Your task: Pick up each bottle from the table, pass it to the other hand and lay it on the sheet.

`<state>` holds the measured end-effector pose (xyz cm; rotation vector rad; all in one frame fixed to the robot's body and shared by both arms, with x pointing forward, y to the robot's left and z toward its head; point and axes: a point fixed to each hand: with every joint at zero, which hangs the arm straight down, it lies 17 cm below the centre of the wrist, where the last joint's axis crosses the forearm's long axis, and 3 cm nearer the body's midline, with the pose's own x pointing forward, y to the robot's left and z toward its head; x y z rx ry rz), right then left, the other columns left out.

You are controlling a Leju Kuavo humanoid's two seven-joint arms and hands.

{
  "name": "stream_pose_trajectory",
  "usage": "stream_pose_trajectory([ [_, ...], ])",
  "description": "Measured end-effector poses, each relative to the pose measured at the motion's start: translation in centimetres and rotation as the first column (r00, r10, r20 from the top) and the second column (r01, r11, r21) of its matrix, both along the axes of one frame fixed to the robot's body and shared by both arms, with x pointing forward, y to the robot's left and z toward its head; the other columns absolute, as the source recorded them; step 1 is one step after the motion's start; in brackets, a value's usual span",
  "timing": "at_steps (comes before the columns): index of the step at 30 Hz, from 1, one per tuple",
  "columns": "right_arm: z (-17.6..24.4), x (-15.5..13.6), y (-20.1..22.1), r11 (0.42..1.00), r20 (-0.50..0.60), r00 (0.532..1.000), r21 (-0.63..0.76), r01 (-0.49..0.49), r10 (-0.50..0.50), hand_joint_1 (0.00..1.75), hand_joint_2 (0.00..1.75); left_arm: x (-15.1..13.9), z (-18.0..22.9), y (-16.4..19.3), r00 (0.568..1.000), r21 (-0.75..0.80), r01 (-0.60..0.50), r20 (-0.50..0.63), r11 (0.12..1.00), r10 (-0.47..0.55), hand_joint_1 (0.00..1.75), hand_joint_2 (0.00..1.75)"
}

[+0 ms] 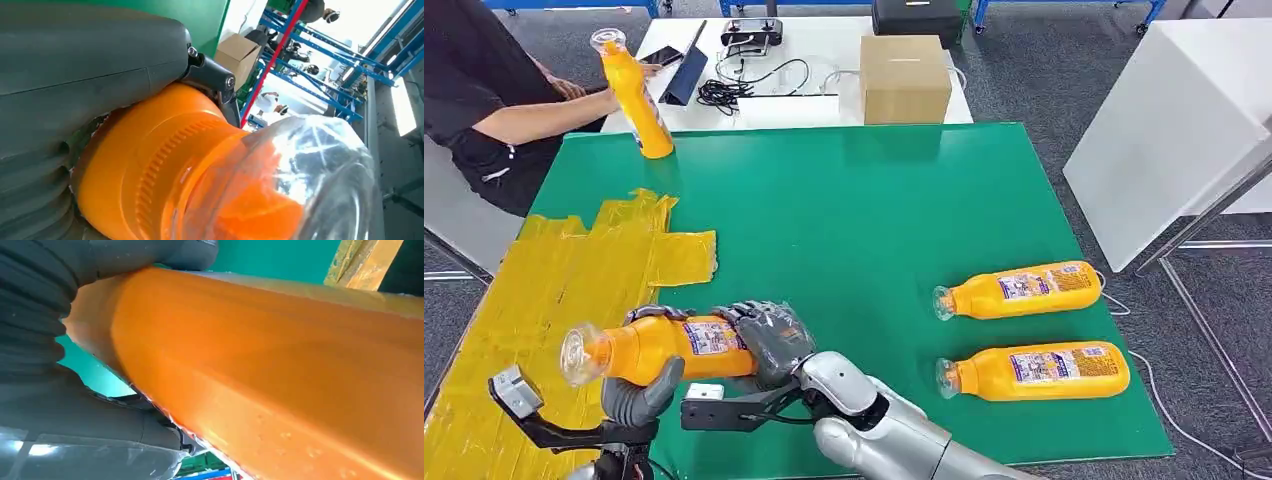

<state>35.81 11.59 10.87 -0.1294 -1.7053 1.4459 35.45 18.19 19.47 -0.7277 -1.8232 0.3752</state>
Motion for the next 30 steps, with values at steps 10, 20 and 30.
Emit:
stream_pose_trajectory([
  [10,-0.1,0.0,-0.1,1.0,-0.005,1.0,0.0,0.004,-0.004,1.75,1.75,0.0,0.0,0.1,1.0,-0.001,-0.003,0.0,1.0,0.003,1.75,1.75],
  [20,-0.1,0.2,-0.3,1.0,0.0,1.0,0.0,0.018,-0.018,0.0,0.0,0.1,0.0,0.2,1.0,-0.004,-0.011,-0.003,1.0,0.011,1.75,1.75],
  [30,4.2,-0.1,-15.9,0.852,0.114,0.885,0.351,0.389,-0.451,0.0,0.0,0.9,6.1,9.7,0.668,0.641,-0.72,0.54,0.265,0.512,1.75,1.75],
])
